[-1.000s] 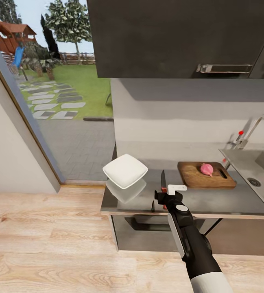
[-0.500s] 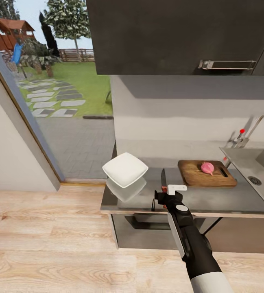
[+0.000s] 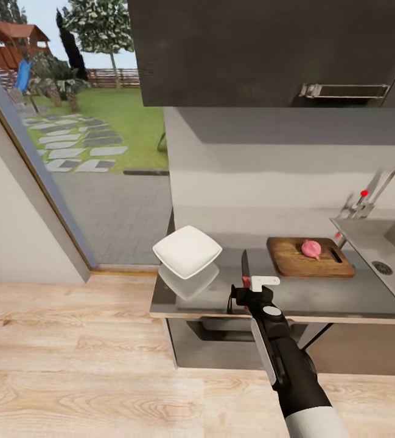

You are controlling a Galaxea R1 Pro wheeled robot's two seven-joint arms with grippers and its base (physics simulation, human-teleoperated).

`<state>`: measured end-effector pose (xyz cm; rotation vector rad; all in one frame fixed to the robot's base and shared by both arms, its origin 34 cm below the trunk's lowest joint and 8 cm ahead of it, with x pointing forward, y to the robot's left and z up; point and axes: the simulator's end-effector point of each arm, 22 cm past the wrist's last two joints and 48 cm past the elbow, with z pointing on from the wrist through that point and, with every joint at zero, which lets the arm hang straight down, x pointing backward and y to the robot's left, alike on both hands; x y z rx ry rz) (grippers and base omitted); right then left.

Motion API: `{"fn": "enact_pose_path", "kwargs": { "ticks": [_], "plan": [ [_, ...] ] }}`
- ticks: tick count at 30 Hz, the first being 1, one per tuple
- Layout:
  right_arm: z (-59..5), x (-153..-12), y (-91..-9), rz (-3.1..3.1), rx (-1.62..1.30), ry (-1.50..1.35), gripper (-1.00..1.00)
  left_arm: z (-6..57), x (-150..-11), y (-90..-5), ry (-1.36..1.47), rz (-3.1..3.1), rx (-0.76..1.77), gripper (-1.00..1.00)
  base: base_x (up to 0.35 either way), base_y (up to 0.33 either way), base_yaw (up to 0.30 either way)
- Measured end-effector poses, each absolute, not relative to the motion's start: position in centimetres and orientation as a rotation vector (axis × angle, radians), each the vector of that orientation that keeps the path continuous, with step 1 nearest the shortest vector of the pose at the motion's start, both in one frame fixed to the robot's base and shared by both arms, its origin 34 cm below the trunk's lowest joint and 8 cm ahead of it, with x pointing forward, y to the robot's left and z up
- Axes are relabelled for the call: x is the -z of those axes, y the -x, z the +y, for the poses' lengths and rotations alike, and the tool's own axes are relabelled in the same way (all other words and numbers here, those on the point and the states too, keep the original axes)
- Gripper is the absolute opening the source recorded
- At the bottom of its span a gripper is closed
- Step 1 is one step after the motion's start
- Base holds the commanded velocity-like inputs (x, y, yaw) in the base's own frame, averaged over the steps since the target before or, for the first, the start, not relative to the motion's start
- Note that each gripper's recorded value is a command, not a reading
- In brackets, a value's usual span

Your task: In the kitchen, take the Vidalia onion out of the sink, dice it on the chopping board with the paring knife, put the diced onion into the bowl on the countertop, then place both the paring knife and the chopping board into the sink.

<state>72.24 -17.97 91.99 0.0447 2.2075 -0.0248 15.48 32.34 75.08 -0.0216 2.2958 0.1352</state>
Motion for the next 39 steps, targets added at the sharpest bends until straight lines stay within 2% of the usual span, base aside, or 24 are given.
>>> {"fn": "enact_pose_path", "kwargs": {
  "ticks": [39],
  "plan": [
    [-18.0,-89.9,-72.0,2.238,0.021,-0.051,1.00,32.3,-74.9,-14.5,0.018,2.334,-0.135,1.00,0.000,0.000,0.000]
  ]
}}
